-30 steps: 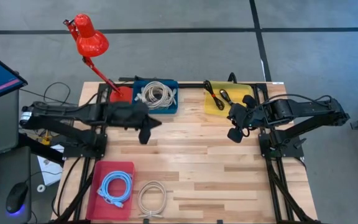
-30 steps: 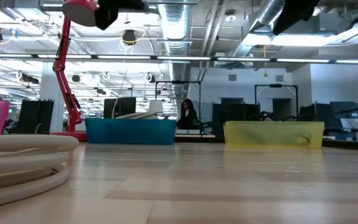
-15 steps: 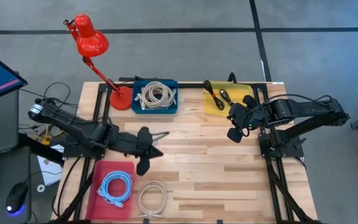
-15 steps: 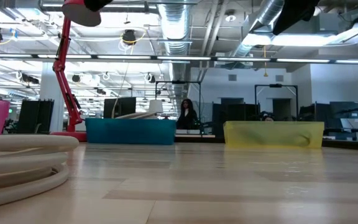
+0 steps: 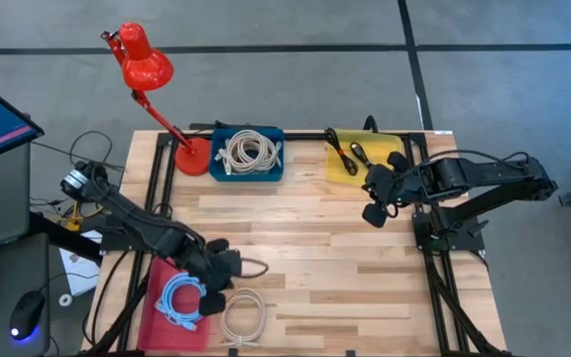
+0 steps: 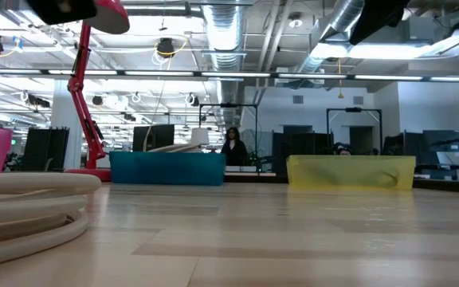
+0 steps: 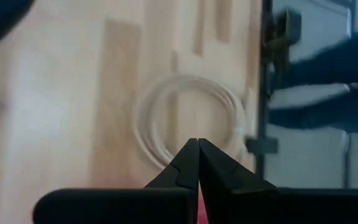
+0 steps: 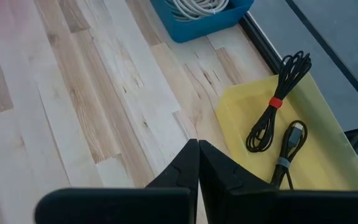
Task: Pick & Place USB Port
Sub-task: Put the brown display cable into the blue bin
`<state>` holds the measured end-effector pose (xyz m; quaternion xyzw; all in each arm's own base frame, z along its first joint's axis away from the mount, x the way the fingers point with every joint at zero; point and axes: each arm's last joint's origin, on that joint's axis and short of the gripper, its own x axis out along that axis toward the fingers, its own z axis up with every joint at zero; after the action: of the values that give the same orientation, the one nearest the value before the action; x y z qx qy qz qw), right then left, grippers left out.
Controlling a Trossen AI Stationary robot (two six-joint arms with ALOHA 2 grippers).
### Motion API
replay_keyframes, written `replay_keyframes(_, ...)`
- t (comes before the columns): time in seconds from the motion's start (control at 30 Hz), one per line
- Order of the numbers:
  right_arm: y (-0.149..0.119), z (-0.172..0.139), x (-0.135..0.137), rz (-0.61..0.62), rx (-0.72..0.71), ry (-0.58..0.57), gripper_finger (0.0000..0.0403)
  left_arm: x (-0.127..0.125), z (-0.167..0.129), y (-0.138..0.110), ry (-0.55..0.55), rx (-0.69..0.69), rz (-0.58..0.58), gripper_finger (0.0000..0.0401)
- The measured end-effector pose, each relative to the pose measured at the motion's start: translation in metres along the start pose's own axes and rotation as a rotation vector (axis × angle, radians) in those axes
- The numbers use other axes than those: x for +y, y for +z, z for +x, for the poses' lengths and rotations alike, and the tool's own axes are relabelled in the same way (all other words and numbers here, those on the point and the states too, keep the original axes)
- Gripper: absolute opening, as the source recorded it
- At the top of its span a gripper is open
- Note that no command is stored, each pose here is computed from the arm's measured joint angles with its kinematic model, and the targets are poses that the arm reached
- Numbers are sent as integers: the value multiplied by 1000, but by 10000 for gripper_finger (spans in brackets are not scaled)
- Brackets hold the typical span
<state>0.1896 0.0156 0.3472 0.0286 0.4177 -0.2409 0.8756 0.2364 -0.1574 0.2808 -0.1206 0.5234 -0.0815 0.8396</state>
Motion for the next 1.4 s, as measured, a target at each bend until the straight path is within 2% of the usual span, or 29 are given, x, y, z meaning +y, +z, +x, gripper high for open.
replay_keyframes(0.13,0,0,0,0,0,0,0,-6,13,-3,-41,83,-69,10)
replay_keyframes(0.43,0,0,0,-1,0,0,0,-6,52,-6,43,186,-323,6)
replay_keyframes(0.67,0,0,0,-11,2,0,0,-9,70,-4,17,213,-360,18)
replay_keyframes(0.83,0,0,0,-12,3,-1,0,-6,85,-6,68,236,-365,54)
replay_keyframes(1.23,0,0,0,-13,3,-1,0,13,145,-17,228,359,-393,171)
replay_keyframes(1.4,0,0,0,-13,4,-1,0,17,156,-18,249,382,-401,205)
